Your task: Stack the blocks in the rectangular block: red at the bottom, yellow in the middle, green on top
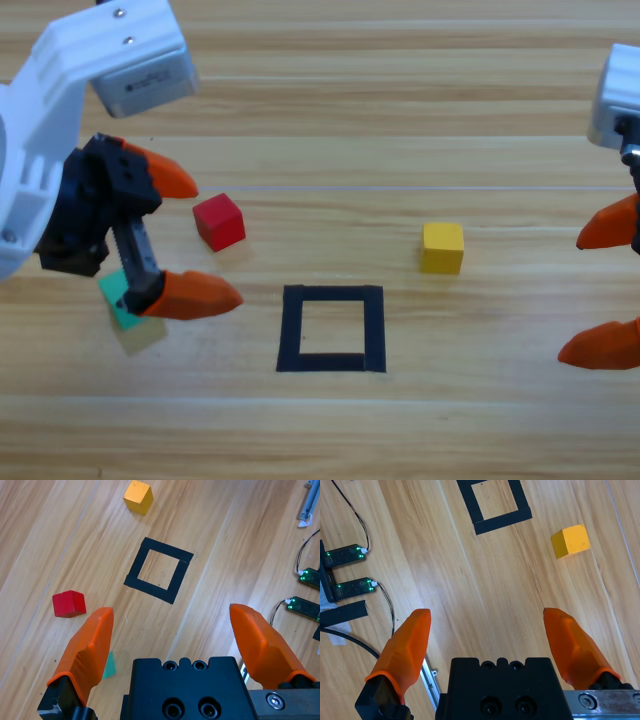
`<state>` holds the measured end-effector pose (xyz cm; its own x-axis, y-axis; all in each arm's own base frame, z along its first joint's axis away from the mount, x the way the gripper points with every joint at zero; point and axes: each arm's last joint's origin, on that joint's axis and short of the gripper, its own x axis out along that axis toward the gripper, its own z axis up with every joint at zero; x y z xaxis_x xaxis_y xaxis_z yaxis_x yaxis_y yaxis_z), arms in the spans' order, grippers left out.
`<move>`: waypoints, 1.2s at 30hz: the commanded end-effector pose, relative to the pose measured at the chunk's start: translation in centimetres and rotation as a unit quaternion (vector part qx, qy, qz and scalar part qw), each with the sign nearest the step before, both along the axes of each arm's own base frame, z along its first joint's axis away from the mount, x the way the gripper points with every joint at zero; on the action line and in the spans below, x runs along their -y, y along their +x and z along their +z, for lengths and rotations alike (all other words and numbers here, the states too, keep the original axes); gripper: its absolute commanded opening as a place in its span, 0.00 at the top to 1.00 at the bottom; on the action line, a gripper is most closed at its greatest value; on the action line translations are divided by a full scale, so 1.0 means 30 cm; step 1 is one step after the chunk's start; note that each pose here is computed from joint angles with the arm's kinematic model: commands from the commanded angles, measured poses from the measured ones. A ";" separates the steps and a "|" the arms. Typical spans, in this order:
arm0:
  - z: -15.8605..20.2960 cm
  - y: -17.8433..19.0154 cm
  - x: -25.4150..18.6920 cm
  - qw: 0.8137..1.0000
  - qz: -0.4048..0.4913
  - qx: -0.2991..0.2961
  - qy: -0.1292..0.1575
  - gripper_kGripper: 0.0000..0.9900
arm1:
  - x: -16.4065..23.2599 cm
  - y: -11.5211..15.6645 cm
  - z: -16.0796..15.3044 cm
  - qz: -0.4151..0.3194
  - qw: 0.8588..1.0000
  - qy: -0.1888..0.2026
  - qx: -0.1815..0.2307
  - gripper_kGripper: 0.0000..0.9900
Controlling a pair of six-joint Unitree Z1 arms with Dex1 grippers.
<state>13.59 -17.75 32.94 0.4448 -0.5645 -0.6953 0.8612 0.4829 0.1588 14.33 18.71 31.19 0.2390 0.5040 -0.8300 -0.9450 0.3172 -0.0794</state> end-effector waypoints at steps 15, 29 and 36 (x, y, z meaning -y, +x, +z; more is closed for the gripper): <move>-0.026 0.008 -0.027 0.986 0.164 -0.021 -0.016 0.00 | -0.198 0.204 -0.070 -0.258 0.966 -0.018 -0.001 0.00; -0.055 0.398 0.178 0.800 0.564 -0.188 -0.083 0.00 | -0.350 0.416 -0.222 -0.433 0.900 -0.030 -0.041 0.00; -0.107 0.606 0.183 0.691 0.668 -0.266 -0.076 0.00 | -0.375 0.534 -0.310 -0.502 0.860 -0.029 -0.092 0.00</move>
<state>27.79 -24.86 33.04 0.4610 -0.0466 -0.8862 -0.2934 0.9344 -0.2018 26.82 30.11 25.79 0.4644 0.1649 -0.8701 -0.2948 0.9553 0.0237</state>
